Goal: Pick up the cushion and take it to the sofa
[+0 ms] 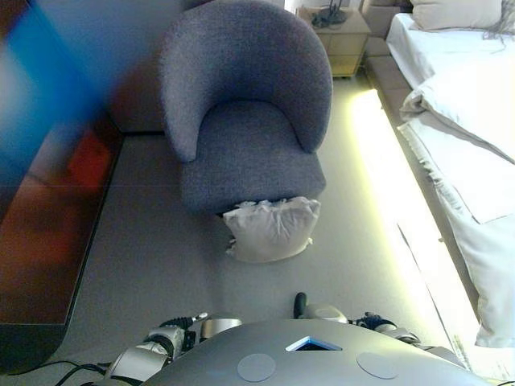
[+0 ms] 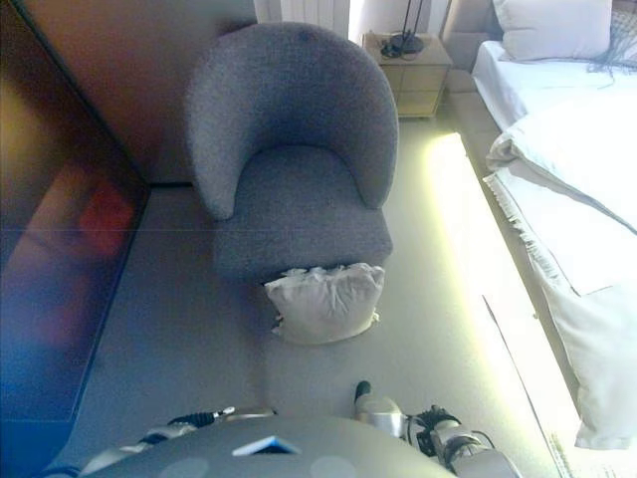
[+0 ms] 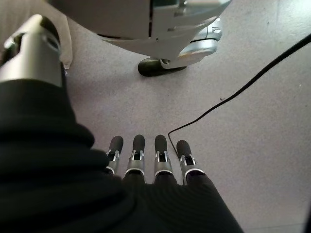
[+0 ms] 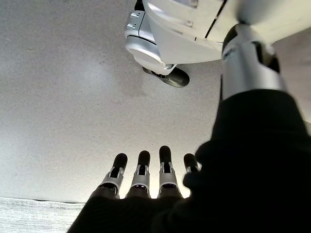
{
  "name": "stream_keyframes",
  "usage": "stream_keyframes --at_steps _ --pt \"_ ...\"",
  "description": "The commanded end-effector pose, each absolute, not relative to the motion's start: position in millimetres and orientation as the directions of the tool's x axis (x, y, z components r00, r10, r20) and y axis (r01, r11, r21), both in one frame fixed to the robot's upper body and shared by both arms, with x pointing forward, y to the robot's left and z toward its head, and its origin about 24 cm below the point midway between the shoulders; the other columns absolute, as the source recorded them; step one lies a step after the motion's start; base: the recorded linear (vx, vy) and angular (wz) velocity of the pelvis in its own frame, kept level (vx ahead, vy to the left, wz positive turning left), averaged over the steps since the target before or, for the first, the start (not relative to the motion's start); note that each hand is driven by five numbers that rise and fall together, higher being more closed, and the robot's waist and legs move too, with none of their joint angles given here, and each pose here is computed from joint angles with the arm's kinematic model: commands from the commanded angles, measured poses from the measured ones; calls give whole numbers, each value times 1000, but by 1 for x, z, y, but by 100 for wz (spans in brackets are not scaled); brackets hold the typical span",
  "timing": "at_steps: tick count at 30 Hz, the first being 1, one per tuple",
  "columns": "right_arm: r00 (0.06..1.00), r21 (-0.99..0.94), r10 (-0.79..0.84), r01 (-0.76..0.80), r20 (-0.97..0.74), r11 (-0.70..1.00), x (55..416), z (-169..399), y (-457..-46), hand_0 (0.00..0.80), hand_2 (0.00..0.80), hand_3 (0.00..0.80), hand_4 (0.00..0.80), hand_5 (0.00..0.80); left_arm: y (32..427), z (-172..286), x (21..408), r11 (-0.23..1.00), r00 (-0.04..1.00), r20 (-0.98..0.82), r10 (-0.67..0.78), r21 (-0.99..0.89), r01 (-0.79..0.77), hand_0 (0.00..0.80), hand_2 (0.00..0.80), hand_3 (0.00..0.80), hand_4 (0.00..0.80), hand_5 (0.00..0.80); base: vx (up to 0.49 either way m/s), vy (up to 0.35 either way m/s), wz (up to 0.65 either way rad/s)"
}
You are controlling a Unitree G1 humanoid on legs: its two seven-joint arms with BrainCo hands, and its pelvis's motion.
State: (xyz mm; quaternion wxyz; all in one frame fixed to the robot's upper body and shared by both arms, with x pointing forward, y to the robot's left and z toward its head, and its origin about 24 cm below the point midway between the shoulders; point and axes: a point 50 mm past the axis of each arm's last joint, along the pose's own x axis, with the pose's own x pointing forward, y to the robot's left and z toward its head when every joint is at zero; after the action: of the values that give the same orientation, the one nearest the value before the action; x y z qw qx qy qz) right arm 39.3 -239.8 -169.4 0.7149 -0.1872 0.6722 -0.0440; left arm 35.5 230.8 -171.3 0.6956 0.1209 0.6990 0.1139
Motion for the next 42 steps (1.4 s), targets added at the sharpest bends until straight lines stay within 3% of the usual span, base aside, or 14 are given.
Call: stream_keyframes --at_steps 1,24,37,42 --pt "114 -327 -309 -227 -944 917 55 -169 -235 0 0 0 0 0 236 -169 44 937 -18 -937 349 349 16 0 0 0 0 0 0 0 0" --pt "133 -331 -308 -219 -942 918 57 -169 -235 0 0 0 0 0 234 -170 40 943 -58 -942 330 327 56 0 0 0 0 0 -3 -37 2" --pt "192 -353 -315 -214 -930 911 89 -162 -243 0 0 0 0 0 230 -171 49 951 2 -953 303 302 -65 0 0 0 0 0 8 -89 2" --pt "158 -355 -326 -222 -932 908 77 -162 -250 0 0 0 0 0 232 -171 34 952 -25 -954 298 299 -68 0 0 0 0 0 396 66 -41"
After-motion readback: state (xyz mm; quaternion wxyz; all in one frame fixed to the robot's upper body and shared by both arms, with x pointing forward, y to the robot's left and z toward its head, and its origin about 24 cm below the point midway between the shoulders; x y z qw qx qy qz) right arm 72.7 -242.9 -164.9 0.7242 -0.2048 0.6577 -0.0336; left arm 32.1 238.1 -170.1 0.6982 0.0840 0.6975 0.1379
